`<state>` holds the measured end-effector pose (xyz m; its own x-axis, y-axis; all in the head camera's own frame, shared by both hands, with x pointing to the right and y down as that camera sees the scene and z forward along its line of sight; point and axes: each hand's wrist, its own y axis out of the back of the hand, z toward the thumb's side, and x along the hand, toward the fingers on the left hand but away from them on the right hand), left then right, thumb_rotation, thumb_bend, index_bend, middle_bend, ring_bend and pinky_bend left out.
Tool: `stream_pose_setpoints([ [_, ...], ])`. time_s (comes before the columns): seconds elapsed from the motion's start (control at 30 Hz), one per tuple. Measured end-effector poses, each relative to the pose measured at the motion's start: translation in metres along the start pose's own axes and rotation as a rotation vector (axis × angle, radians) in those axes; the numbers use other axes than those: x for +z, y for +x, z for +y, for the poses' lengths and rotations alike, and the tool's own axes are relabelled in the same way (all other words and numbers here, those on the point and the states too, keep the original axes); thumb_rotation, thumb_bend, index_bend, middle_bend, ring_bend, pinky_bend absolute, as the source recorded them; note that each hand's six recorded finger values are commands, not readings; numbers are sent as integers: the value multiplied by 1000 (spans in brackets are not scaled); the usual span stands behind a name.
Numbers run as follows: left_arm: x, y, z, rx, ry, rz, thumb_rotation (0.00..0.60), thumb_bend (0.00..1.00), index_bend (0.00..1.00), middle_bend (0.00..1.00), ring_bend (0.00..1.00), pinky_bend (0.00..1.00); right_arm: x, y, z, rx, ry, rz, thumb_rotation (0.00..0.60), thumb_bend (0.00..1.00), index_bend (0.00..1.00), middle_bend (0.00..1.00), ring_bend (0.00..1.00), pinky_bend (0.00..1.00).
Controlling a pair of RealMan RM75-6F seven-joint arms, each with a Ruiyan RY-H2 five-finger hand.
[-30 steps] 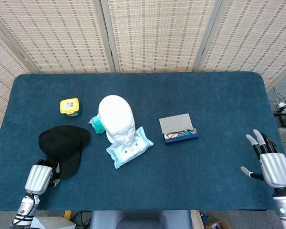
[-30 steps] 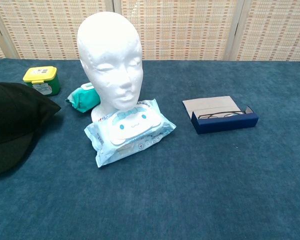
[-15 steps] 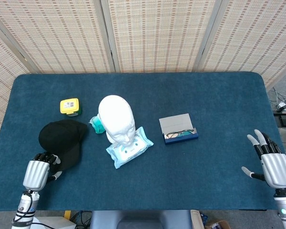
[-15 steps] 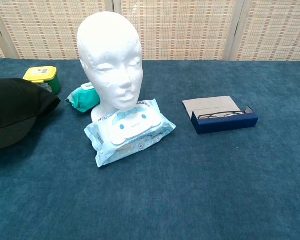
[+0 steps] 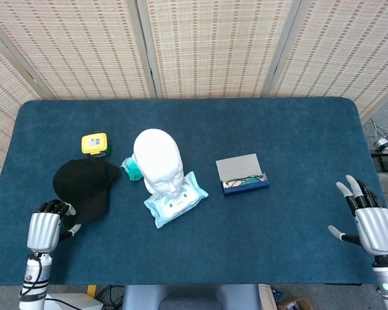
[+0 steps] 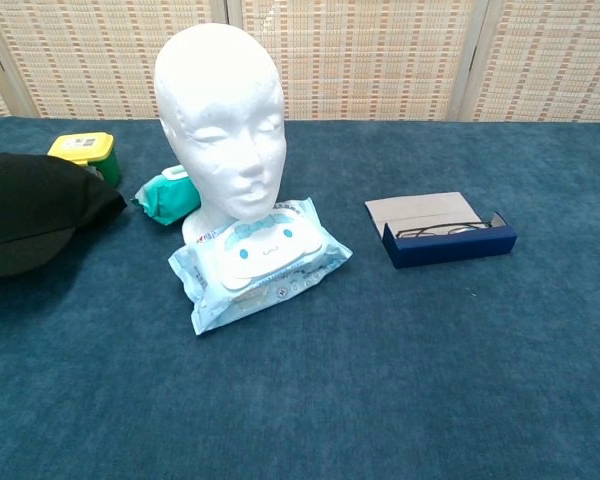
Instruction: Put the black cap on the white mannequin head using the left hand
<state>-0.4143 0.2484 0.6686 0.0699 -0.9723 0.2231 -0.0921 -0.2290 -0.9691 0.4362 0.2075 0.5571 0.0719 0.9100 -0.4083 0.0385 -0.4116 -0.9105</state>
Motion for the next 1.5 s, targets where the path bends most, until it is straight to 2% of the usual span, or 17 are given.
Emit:
stream_pose_setpoints([
  [0.43,-1,9,0,11,-36,67,600,231,579,582,378,427,-1,0,1,-1,-4,-1,600,0,0,34,0,159],
  [1.0,-5,13,2,49,-61,93,600,241,645,602,394,436,-3,1,3,-5,-11,-3,600,0,0,34,0,159],
  [1.5,-9,13,0,46,-61,104,600,241,668,604,396,437,-4,1,4,-10,-15,-5,600,0,0,34,0,159],
])
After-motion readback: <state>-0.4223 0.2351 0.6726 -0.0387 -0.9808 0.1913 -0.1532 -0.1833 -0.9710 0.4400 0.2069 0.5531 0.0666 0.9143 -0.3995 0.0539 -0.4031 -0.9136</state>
